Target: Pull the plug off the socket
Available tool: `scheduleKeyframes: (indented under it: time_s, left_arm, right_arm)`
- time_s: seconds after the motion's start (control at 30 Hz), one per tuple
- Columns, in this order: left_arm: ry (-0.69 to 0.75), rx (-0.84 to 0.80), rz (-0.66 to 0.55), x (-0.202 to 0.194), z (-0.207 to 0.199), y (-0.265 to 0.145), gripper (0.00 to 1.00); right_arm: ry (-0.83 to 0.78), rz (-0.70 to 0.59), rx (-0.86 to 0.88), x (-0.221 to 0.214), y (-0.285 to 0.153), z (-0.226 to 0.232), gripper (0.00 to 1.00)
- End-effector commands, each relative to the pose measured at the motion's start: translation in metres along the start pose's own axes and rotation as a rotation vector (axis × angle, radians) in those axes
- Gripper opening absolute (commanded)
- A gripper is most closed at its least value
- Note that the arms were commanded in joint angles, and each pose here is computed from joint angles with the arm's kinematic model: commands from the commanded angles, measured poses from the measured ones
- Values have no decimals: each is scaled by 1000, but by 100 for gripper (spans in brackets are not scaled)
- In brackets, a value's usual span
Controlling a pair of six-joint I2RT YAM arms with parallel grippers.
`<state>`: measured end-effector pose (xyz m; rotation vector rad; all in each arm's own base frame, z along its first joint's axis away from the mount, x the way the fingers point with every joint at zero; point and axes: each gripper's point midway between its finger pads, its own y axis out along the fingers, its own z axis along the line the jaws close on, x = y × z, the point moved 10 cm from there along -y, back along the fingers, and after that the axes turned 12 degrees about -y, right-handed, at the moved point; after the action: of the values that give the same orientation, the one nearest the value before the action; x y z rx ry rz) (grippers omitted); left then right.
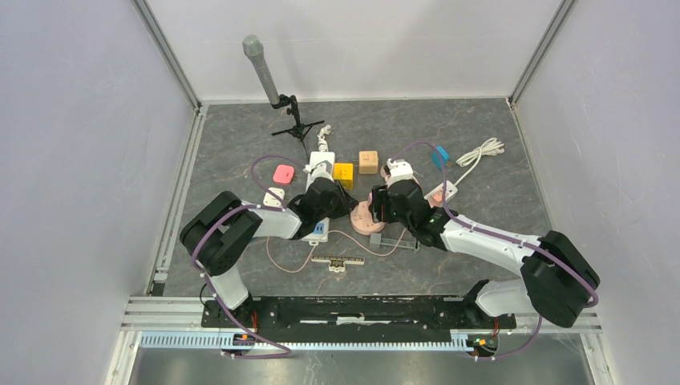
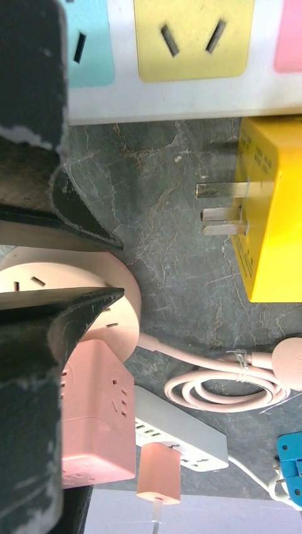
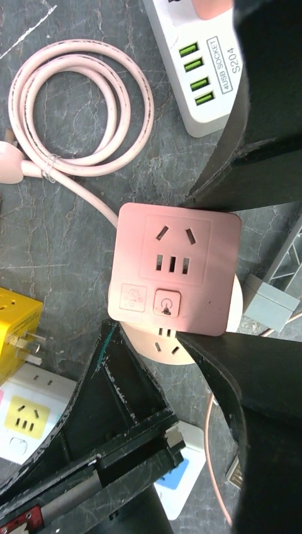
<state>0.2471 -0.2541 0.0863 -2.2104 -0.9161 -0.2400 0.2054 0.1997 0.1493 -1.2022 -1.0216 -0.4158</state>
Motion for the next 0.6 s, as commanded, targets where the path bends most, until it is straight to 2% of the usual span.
scheduleKeyframes:
  time_s: [0.0, 0.23, 0.43, 0.57]
  left_arm:
    - [149, 413, 158, -34, 87, -17, 33]
    - [145, 398, 163, -34, 84, -17, 33]
    - [134, 370, 159, -31, 77, -20, 33]
    - [114, 306, 132, -22, 58, -28, 37]
  right_arm:
    - [123, -187, 190, 37, -11, 23, 0]
    - [122, -239, 149, 42, -17, 18, 0]
    - [90, -214, 104, 34, -12, 15, 0]
    - [49, -171, 35, 20, -5, 11, 0]
